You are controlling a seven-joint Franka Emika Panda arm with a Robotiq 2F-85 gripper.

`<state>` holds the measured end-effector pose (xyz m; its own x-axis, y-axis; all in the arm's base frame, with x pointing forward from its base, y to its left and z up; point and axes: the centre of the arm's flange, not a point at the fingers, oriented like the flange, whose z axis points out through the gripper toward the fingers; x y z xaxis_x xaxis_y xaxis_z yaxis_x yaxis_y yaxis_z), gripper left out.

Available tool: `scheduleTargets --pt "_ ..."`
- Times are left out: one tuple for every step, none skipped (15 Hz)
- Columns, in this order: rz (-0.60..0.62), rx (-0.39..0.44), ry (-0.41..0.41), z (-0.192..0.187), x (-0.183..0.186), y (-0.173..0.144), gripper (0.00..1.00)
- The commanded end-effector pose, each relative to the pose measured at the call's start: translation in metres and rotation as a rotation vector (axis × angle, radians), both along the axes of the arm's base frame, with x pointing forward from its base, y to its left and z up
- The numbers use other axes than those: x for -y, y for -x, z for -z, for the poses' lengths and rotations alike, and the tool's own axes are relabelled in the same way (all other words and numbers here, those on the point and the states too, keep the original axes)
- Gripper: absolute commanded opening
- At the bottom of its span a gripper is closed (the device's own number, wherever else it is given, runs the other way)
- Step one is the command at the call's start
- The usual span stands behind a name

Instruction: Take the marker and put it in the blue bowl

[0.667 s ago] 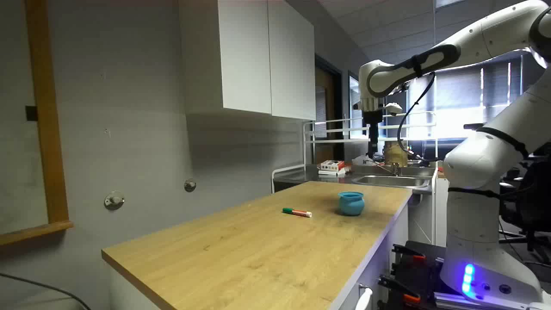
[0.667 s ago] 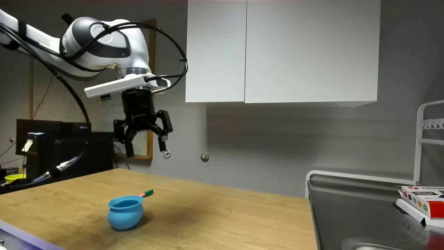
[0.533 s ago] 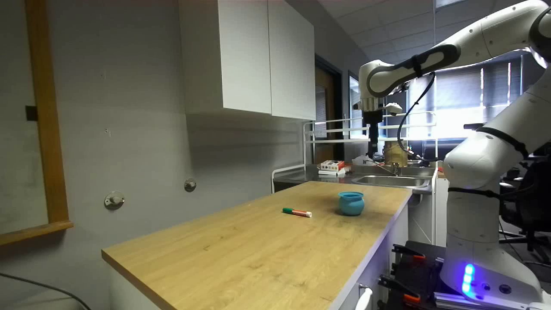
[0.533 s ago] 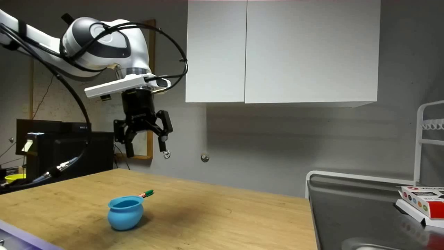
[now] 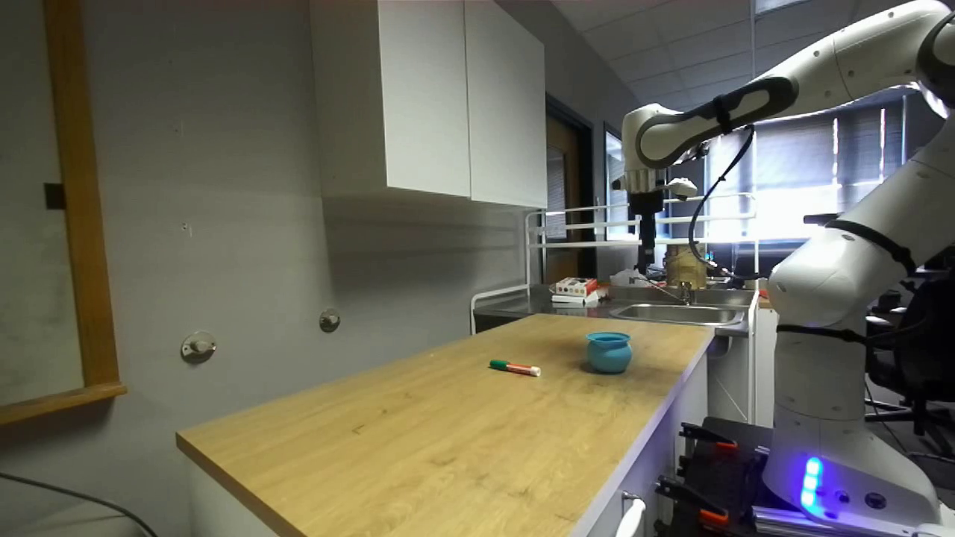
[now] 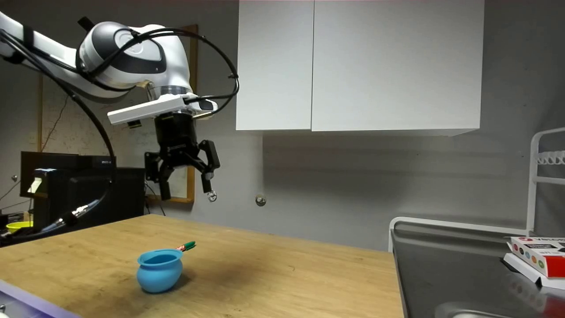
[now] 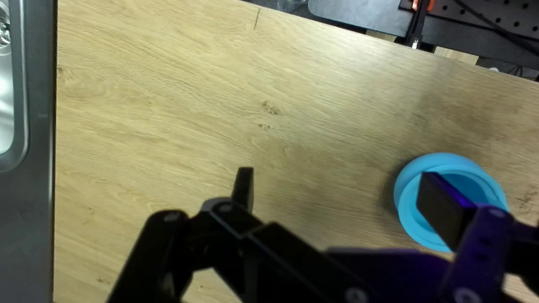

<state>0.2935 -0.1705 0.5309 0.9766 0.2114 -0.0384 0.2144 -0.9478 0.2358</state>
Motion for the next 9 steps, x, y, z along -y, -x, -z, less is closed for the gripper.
scheduleTargets --pt "0.0 0.0 0.0 0.0 0.0 0.0 1.0" --pt "0.0 0.0 0.0 0.0 0.0 0.0 1.0" --pt "0.003 -0.004 0.001 0.0 -0.001 -0.004 1.0" --pt "-0.002 -0.007 0.003 -0.001 -0.004 -0.009 1.0" --pt "-0.004 -0.01 0.003 -0.002 -0.006 -0.013 1.0" --pt "-0.014 -0.01 0.005 -0.004 -0.01 -0.018 1.0" --pt "-0.025 -0.013 0.008 -0.007 -0.016 -0.026 1.0" --pt "-0.035 -0.015 0.015 -0.009 -0.021 -0.033 1.0" --pt "-0.054 -0.02 0.028 -0.012 -0.03 -0.042 1.0"
